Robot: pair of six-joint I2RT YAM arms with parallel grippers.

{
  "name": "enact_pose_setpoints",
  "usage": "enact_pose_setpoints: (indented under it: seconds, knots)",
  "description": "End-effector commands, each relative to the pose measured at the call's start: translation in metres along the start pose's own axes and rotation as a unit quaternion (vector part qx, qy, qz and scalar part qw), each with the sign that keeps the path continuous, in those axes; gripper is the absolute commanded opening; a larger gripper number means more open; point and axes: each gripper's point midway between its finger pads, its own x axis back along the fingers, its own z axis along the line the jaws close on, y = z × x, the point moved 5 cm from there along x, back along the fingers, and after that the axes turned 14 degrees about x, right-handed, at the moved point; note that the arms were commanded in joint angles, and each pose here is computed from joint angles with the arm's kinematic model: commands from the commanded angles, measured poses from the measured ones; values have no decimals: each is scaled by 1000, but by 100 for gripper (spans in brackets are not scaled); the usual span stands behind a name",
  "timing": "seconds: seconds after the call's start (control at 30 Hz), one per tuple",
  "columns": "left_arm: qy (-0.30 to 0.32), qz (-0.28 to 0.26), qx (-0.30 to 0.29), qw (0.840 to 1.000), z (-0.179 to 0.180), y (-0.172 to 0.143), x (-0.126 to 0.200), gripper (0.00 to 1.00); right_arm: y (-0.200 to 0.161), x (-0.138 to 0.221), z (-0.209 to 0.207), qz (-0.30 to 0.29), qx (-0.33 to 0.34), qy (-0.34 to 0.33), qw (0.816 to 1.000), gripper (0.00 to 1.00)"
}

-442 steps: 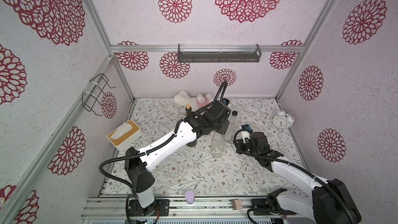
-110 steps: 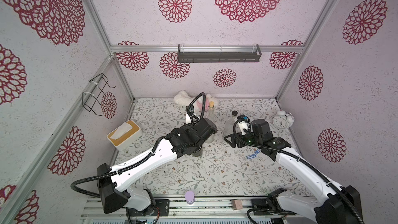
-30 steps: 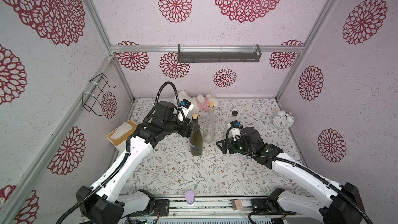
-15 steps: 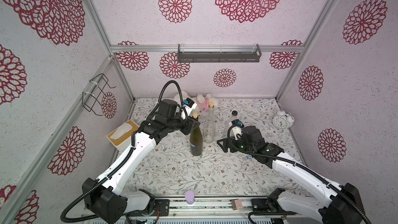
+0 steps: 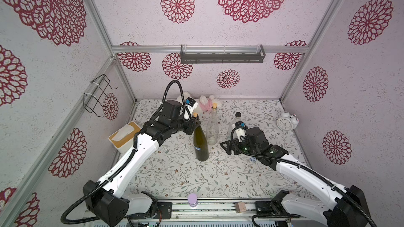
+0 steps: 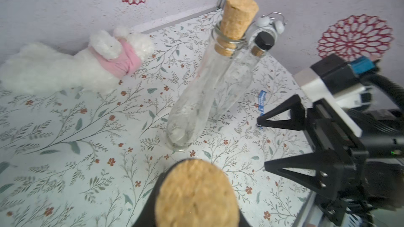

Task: Remove the label from the bottle
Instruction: Adjust the bottle at the center of the board.

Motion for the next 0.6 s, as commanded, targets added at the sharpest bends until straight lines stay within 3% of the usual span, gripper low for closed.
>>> enact_pose_setpoints:
  seconds: [0.0, 0.1, 0.3, 0.47, 0.57]
  knots:
    - [102, -118, 33, 987, -1, 41, 41, 17, 19, 5, 1, -20, 28, 1, 999, 94]
    - [178, -162, 84, 967, 1, 45, 55, 17, 24, 4, 4, -25, 40, 12, 999, 94]
    - [258, -227, 149, 927, -19, 39, 67, 18, 31, -1, 9, -30, 56, 40, 997, 94]
    - [291, -253, 171, 907, -40, 29, 59, 19, 35, -5, 13, -27, 68, 61, 995, 94]
    - [286, -257, 185, 904, -50, 21, 49, 21, 37, -7, 14, -21, 76, 70, 994, 94]
